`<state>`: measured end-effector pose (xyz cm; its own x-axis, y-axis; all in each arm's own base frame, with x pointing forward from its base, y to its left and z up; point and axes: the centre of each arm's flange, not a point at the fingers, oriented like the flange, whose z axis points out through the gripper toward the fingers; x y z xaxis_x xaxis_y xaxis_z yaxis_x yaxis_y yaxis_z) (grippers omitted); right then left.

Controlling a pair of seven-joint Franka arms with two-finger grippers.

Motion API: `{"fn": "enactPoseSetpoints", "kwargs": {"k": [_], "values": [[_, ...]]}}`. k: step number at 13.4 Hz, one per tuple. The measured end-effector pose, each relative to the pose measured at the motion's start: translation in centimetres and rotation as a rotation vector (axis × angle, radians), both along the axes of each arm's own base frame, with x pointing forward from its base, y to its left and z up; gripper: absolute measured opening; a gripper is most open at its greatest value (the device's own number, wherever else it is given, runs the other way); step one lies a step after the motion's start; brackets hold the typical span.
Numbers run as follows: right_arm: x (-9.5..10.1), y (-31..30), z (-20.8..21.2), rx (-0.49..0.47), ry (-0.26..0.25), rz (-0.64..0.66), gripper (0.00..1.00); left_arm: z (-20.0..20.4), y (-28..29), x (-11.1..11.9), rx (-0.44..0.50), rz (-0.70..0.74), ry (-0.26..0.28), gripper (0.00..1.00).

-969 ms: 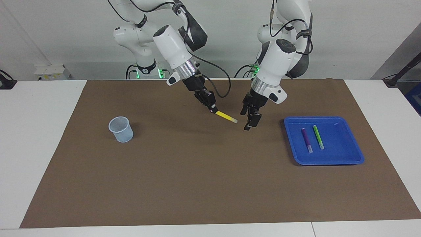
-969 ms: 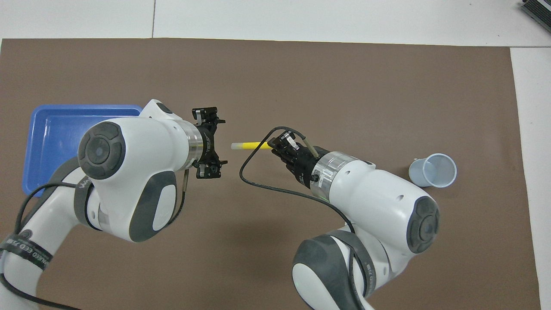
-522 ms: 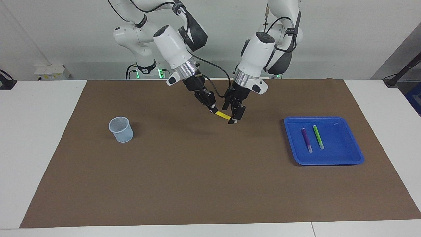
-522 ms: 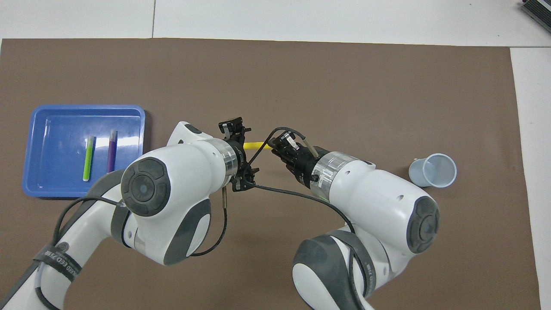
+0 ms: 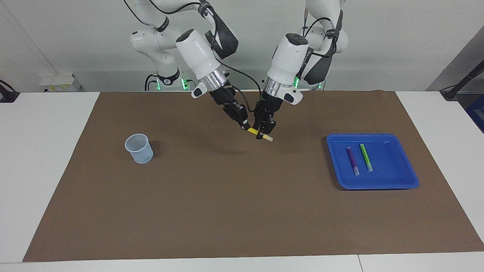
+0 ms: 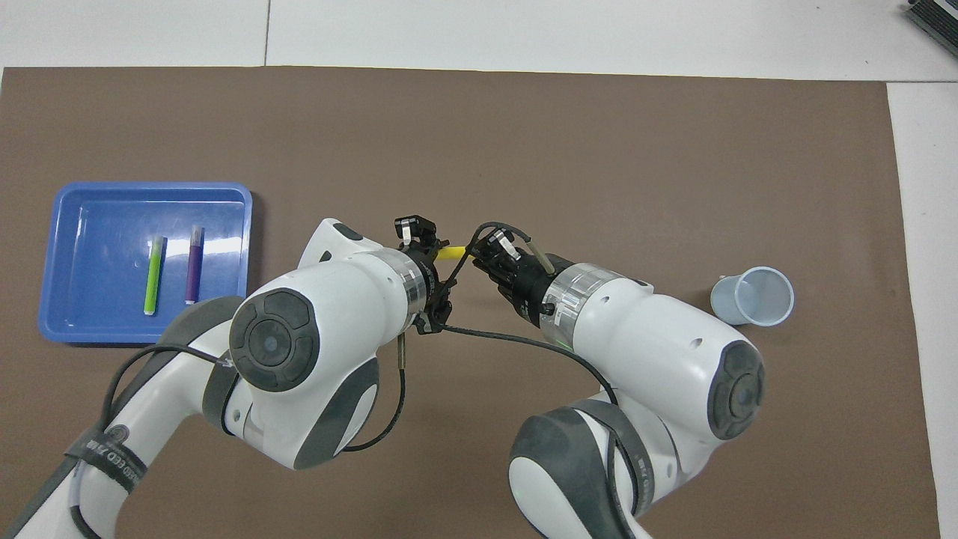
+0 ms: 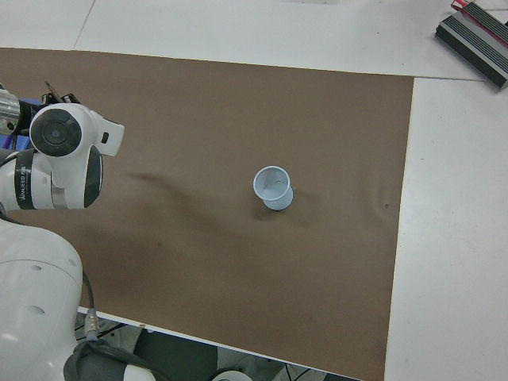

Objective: Right arm passes pens to left for tray arrangement
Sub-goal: 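Carry the yellow pen toward the left gripper while the left gripper meets it, then grasp the yellow pen with the left gripper and release the right gripper, then place the yellow pen in the tray beside the green pen with the left gripper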

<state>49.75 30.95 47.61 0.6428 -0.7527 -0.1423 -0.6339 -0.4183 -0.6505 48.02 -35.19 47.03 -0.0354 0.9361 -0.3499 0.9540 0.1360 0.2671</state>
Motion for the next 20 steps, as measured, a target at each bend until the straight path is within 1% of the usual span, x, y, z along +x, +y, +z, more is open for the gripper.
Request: {"fn": "enactPoseSetpoints", "kwargs": {"k": [2,5,8,10,11,14,15,17,20], "values": [[0.0,0.0,-0.2,-0.002,0.004,0.001,0.19,0.1,0.1,0.1,0.005,0.004,-0.012,0.17],[0.0,-0.1,-0.2,-0.002,0.005,0.0,0.19,0.2,-0.1,0.0,0.025,-0.003,-0.029,0.17],[0.0,-0.1,-0.2,-0.002,0.005,0.0,0.19,0.2,-0.1,-0.1,0.028,-0.003,-0.031,0.17],[0.1,-0.3,-0.1,-0.002,0.003,-0.005,0.22,0.2,-0.1,0.0,0.03,-0.003,-0.032,0.17],[0.4,-0.6,0.0,0.0,0.001,-0.012,0.29,0.0,0.1,0.0,0.034,-0.004,-0.031,0.17],[1.0,-1.5,0.1,-0.003,0.0,-0.023,0.66,-0.4,2.1,1.3,0.066,-0.034,-0.048,0.17],[1.0,-1.8,-0.1,-0.023,0.007,0.008,0.76,-0.5,3.3,2.0,0.082,-0.05,-0.057,0.17],[1.6,-3.3,-0.6,-0.103,0.018,0.147,0.99,-0.7,5.7,3.4,0.119,-0.093,-0.079,0.17],[2.9,-7.6,-1.0,-0.213,0.007,0.376,1.0,-1.6,9.6,5.0,0.206,-0.228,-0.097,0.17]]}}
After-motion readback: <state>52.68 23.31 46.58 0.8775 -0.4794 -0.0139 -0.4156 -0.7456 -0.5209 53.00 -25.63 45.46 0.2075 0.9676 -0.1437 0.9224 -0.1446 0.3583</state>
